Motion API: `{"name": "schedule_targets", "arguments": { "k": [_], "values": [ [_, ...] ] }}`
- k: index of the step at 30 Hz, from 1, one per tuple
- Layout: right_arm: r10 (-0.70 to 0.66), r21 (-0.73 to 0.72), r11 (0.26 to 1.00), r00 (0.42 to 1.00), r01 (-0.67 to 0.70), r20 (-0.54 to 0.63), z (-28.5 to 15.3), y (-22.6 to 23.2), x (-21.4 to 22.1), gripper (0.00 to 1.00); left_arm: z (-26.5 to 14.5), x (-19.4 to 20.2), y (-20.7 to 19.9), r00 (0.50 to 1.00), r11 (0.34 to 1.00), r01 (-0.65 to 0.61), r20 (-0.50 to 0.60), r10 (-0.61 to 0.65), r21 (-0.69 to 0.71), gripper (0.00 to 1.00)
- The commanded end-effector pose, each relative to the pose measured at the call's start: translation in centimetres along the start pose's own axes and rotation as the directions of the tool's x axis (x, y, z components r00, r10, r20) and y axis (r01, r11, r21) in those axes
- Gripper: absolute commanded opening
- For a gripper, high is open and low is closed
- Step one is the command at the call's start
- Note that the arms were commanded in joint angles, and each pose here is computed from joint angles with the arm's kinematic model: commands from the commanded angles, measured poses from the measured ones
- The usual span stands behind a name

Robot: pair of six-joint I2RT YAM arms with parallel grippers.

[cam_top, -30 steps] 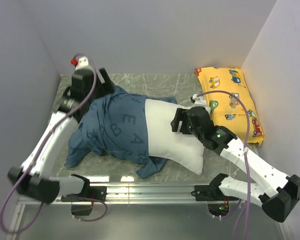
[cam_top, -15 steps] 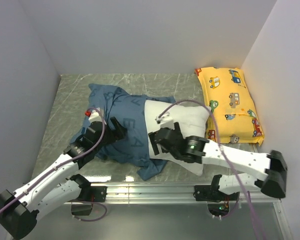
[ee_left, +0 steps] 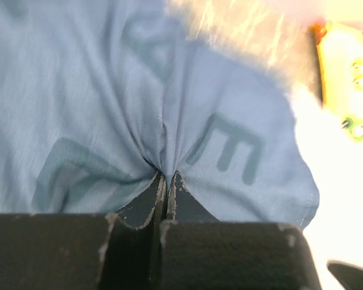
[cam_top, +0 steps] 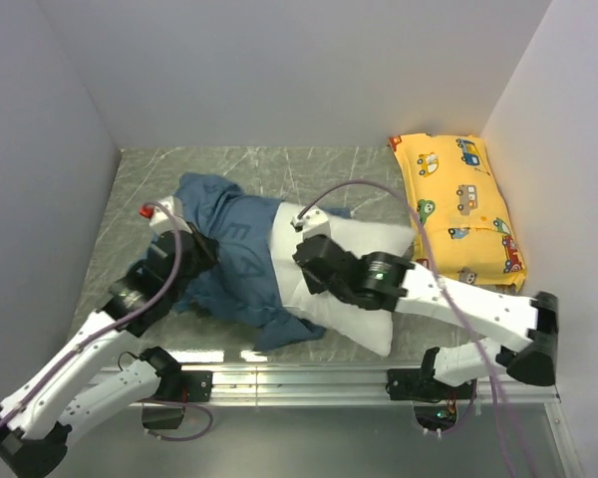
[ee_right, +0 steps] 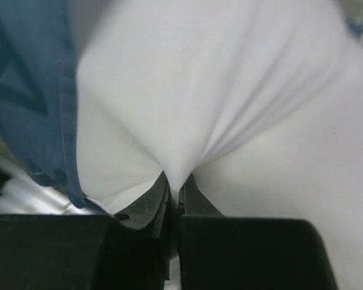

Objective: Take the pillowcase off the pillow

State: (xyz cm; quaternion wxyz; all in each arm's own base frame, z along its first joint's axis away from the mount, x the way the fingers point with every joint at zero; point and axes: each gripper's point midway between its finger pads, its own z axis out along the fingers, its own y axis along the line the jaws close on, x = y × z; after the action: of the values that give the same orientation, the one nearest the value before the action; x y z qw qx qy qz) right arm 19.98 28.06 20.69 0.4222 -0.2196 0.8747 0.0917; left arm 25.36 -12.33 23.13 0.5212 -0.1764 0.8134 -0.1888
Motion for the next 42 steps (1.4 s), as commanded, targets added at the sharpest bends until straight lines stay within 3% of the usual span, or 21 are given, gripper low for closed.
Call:
{"name": "schedule_targets", "arguments": {
  "k": [1,2,4,5,6,7,8,10,11,13,14,17,20,24,28,30,34,36,42],
  "values": [
    [0.086,-0.364,0.931,0.980,-0.015,0.180,-10.0,3.2,-8.8,0.00,-4.6,-8.6,-2.9,0.984,0.996,-0.078,0.166,0.069,0.049,0.00],
    [0.114,-0.372,0.927,0.976,-0.037,0.187,-10.7,2.4,-9.9,0.00,-6.0,-11.4,-4.9,0.978,0.993,-0.080,0.199,0.061,0.089,0.00],
    [0.184,-0.392,0.914,0.966,-0.100,0.182,-10.6,0.8,-11.9,0.00,-3.3,-11.1,-6.5,0.978,0.985,-0.169,0.128,0.163,0.040,0.00],
    [0.204,-0.466,0.877,0.969,-0.119,0.136,-10.0,1.5,-11.9,0.00,-3.4,-12.8,-8.2,0.977,0.985,-0.165,0.147,0.155,0.056,0.03],
    [0.272,-0.414,0.888,0.955,-0.200,0.123,-7.6,-1.5,-12.5,0.00,-0.7,-11.6,-9.1,0.977,0.980,-0.197,0.092,0.193,0.030,0.09],
    [0.285,-0.388,0.889,0.957,-0.243,0.054,-4.8,-2.2,-10.4,0.00,0.4,-11.7,-10.5,0.975,0.976,-0.208,0.095,0.201,0.061,0.15],
    [0.309,-0.389,0.878,0.951,-0.280,0.012,-2.1,-2.5,-9.7,0.00,1.2,-11.8,-11.4,0.975,0.975,-0.211,0.092,0.204,0.072,0.27],
    [0.370,-0.307,0.865,0.918,-0.396,-0.142,4.1,-4.7,-4.6,0.00,4.6,-9.6,-12.8,0.973,0.967,-0.231,0.003,0.232,0.106,0.36],
    [0.383,-0.303,0.854,0.905,-0.423,-0.185,5.7,-4.7,-3.0,0.00,5.4,-9.5,-13.6,0.973,0.966,-0.227,-0.008,0.230,0.120,0.45],
    [0.405,-0.290,0.835,0.880,-0.467,-0.248,8.9,-4.8,-0.2,0.00,7.5,-7.8,-14.2,0.966,0.962,-0.242,-0.058,0.251,0.125,0.56],
    [0.398,-0.247,0.844,0.866,-0.475,-0.303,11.1,-5.0,2.1,0.00,7.8,-7.8,-15.2,0.968,0.959,-0.234,-0.050,0.245,0.160,0.67],
    [0.391,-0.156,0.876,0.862,-0.456,-0.322,14.4,-6.2,5.5,0.00,7.5,-9.1,-16.1,0.971,0.955,-0.233,-0.015,0.240,0.183,0.80],
    [0.405,-0.074,0.893,0.864,-0.445,-0.299,15.0,-7.5,7.2,0.00,5.5,-12.4,-16.5,0.973,0.957,-0.229,0.069,0.220,0.177,0.86],
    [0.426,-0.019,0.898,0.879,-0.440,-0.214,13.8,-9.2,6.2,0.00,2.3,-15.7,-13.6,0.975,0.985,-0.163,0.162,0.152,0.057,0.84],
    [0.428,-0.024,0.901,0.896,-0.433,-0.120,11.5,-9.9,3.3,0.00,0.1,-17.0,-10.3,0.966,0.997,-0.066,0.248,0.072,-0.033,0.85],
    [0.416,-0.039,0.906,0.903,-0.422,-0.104,10.6,-9.4,2.3,0.00,0.3,-16.3,-9.1,0.964,0.996,-0.065,0.255,0.077,-0.053,0.91],
    [0.375,-0.032,0.926,0.926,-0.376,-0.039,8.4,-8.7,0.6,0.00,3.6,-14.0,-9.2,0.978,0.988,-0.146,0.140,0.153,-0.054,0.92],
    [0.364,-0.017,0.931,0.931,-0.364,-0.015,7.7,-8.7,-0.1,0.00,5.8,-11.7,-10.9,0.974,0.975,-0.219,0.063,0.217,0.027,0.91],
    [0.326,-0.006,0.945,0.945,-0.326,0.017,5.8,-8.1,-1.5,0.00,8.7,-9.3,-13.9,0.956,0.943,-0.289,0.005,0.292,0.166,0.93]
  ]
}}
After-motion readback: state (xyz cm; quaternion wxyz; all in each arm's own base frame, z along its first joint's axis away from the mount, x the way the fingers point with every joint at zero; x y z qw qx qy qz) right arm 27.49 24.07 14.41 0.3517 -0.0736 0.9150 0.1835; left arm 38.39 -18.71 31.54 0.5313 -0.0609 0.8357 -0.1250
